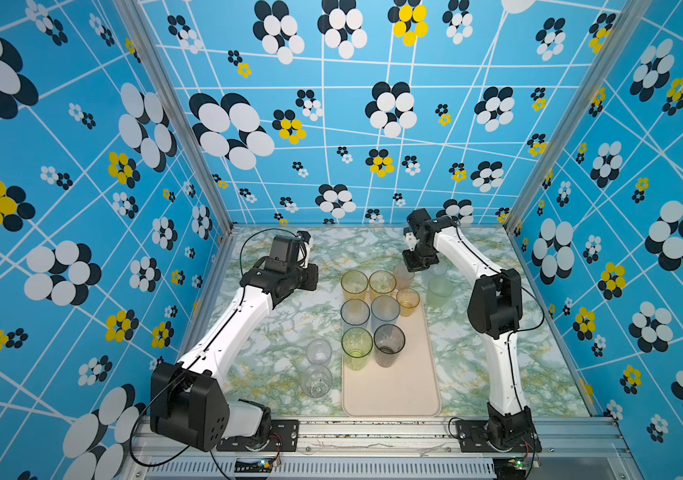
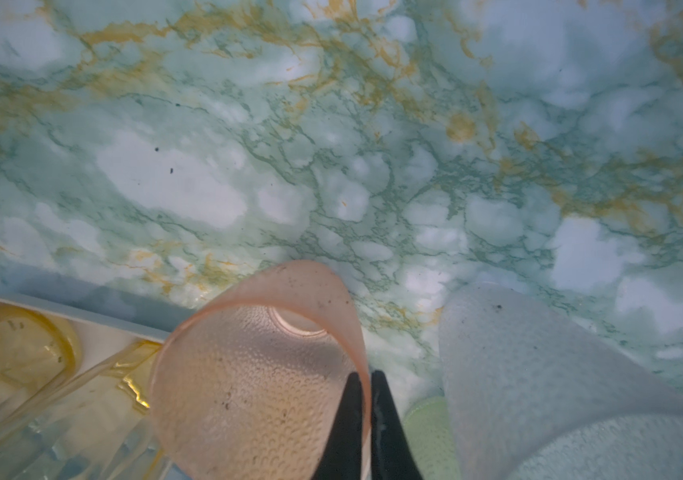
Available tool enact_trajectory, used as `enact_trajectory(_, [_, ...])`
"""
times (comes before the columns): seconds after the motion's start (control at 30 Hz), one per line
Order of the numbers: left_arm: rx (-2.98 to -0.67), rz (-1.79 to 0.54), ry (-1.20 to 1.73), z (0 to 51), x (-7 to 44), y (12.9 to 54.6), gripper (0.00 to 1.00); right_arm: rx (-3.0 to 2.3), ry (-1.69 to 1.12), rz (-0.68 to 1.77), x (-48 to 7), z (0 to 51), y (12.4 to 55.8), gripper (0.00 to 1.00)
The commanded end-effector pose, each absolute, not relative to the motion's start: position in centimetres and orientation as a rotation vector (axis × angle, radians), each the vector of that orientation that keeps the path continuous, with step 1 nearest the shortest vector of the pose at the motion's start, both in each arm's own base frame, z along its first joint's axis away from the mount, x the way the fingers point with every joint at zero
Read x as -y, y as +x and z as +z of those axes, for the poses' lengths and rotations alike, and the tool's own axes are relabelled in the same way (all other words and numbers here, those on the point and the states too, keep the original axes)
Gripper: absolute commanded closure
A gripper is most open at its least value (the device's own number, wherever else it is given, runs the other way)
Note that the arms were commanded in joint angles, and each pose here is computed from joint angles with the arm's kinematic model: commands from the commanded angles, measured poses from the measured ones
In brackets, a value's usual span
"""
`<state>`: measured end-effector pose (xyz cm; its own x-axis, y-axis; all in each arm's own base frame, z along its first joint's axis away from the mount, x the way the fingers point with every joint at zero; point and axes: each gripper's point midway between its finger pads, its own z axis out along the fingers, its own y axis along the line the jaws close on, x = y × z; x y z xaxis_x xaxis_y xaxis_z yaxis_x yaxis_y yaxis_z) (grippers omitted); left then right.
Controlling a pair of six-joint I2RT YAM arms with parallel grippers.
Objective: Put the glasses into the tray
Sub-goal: 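Close the right gripper on the pink glass and lift it, then carry the pink glass with the right gripper over the tray beside the amber glass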
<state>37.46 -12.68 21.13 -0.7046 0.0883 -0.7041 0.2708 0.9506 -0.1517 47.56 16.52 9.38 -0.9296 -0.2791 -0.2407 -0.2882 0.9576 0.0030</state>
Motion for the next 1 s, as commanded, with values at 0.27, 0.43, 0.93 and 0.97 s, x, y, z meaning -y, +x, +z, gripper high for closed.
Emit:
enact_trajectory(0.27, [-2.325,-0.317,0.257,22.2,12.5,37.3,0.79,-2.801,-0.36,0.059,-15.9,11.4,47.7,1.0])
enact_trajectory(0.43, [-2.317,-0.324,0.26,22.5,12.7,37.3,0.79,-2.663,-0.31,0.098,-15.8,16.0,47.6,1.0])
enact_trajectory(0.93, [-2.271,-0.357,0.315,24.1,15.0,36.6,0.79,-2.584,-0.298,0.093,-12.6,22.6,36.1,1.0])
enact_trajectory(0.97, [-2.264,-0.358,0.321,24.4,15.2,36.5,0.79,-2.599,-0.301,0.082,-12.3,22.3,35.0,1.0])
